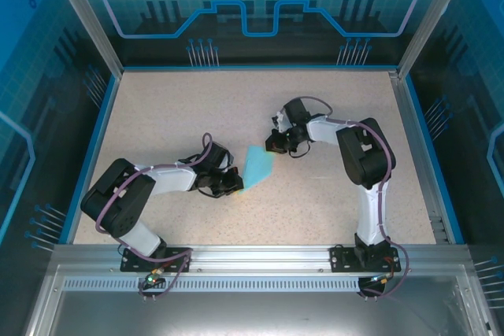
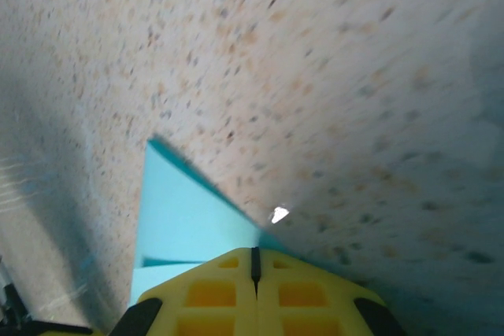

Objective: Fold a paper plane with a square sheet of paper (pick it up from the middle)
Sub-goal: Fourth fold the wing at the center of the table, then pick up the paper from the center of the table.

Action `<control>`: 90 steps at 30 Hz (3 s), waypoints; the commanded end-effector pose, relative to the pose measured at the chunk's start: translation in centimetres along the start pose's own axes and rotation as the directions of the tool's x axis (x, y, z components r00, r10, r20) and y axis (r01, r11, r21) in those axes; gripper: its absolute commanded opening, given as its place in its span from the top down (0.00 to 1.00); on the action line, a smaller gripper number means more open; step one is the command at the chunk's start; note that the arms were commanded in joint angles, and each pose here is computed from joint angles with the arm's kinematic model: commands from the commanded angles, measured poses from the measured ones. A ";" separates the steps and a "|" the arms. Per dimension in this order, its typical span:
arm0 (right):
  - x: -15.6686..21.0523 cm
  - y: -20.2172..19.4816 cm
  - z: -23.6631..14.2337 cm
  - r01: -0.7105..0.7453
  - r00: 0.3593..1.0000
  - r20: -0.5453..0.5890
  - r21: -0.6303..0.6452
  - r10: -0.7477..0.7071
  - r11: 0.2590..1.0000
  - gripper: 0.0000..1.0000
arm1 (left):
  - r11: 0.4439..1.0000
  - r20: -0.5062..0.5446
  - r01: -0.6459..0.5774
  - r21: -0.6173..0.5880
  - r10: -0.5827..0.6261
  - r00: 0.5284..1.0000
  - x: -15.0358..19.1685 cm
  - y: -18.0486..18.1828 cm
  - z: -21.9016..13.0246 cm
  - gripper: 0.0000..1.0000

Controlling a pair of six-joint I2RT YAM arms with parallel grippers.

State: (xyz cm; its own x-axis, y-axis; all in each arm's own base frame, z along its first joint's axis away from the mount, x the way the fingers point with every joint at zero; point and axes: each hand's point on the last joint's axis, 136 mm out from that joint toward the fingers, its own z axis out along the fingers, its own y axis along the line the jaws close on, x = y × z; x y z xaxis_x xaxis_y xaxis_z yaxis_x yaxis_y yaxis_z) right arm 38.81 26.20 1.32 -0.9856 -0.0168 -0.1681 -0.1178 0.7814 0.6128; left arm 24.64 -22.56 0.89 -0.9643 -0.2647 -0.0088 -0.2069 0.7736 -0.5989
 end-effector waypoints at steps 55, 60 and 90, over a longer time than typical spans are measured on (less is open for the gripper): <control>8.1 6.9 2.4 -0.320 0.947 -0.049 -0.044 0.318 0.946 0.67 | 1.000 -0.012 0.007 -0.010 -0.007 1.000 -3.6 -0.1 -0.8 0.87; 8.0 7.7 2.4 -0.301 0.953 -0.054 -0.090 0.298 0.949 0.69 | 1.000 -0.003 0.023 -0.020 -0.023 1.000 -3.6 0.2 -0.8 0.87; 2.5 13.7 -9.0 0.062 0.986 0.167 -0.465 0.019 0.883 0.99 | 0.919 0.121 -0.035 0.393 -0.014 0.993 -6.1 -7.7 -9.5 0.26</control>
State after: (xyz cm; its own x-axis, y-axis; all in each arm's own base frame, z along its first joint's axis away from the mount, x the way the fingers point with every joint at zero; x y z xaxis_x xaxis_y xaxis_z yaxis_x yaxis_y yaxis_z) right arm 34.05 31.04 11.83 -0.9713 0.1584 -0.1775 -0.0754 0.5028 0.8611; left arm 30.95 -19.88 10.57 -0.9158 -0.3859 -0.1112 -0.1567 0.5984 -0.7858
